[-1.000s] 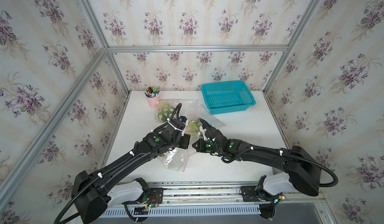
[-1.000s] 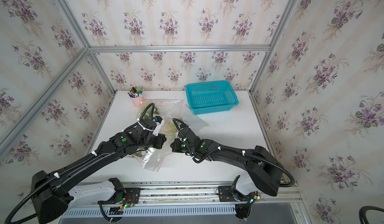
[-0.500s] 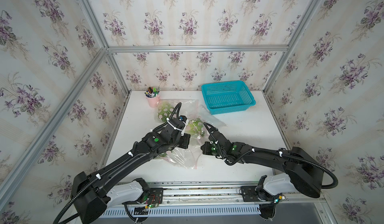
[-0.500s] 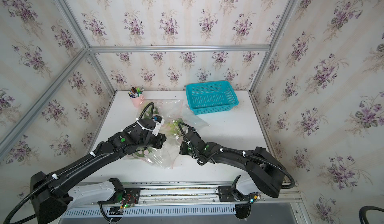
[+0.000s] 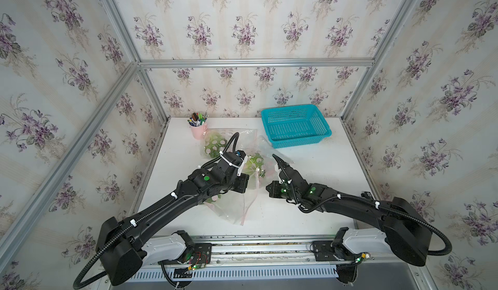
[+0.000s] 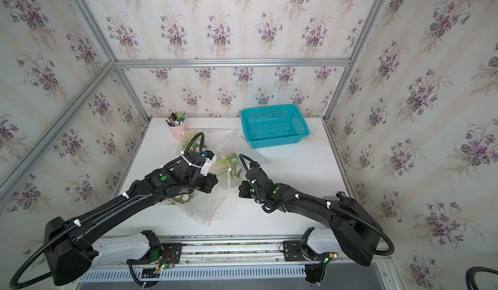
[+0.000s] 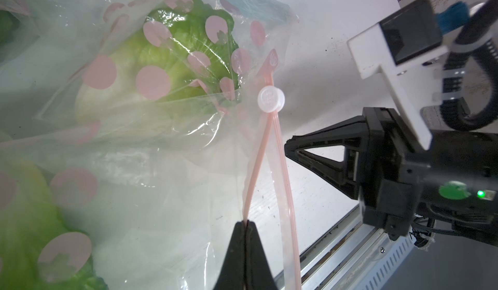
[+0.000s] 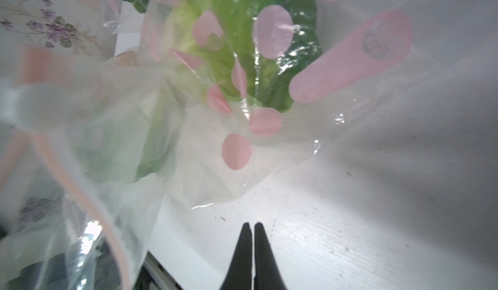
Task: Open the zip-top bag and take out the chinese cabbages
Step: Pick up the Chinese cabbage from the zipper food storage bag.
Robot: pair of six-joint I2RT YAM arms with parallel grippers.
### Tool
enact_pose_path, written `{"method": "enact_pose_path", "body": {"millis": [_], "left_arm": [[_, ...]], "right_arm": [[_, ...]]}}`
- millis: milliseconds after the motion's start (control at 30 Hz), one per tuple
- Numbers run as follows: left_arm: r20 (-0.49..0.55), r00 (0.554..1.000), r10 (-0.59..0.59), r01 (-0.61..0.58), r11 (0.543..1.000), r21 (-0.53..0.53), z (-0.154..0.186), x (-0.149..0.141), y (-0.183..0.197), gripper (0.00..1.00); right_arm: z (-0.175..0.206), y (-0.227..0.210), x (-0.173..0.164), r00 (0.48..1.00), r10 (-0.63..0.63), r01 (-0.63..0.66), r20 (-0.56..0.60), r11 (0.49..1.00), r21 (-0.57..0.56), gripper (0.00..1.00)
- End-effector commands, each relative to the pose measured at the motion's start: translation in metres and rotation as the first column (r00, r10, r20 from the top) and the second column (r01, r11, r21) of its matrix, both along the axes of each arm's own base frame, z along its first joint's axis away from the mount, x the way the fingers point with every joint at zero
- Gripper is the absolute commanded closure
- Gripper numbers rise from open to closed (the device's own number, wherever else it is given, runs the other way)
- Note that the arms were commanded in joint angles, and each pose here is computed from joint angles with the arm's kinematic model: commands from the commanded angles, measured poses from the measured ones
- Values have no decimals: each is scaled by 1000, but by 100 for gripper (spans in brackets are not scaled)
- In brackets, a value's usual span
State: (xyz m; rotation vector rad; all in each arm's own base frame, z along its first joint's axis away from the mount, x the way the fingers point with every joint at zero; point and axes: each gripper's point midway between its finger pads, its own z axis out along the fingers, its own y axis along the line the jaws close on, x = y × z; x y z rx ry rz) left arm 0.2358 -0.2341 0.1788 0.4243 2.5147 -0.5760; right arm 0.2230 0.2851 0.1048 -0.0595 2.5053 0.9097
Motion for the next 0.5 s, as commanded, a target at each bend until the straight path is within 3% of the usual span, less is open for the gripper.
{"method": "enact_pose_path", "body": {"millis": [0,233,467], "left_arm": [[-1,1000,10,-10,1000,-6,3,1,-1,100],[7,1000,20,-20,1000,-9,5,3,0,100],[18,999,31,-31,999,-15,10,4,1,100]], "right_arm": [[38,12,-2,998,40,-45,49,994,97,98],[110,45,-16,982,144,-170,126,958,230,89],[78,71,-28,977,204,-213,61,938,272,85]]}}
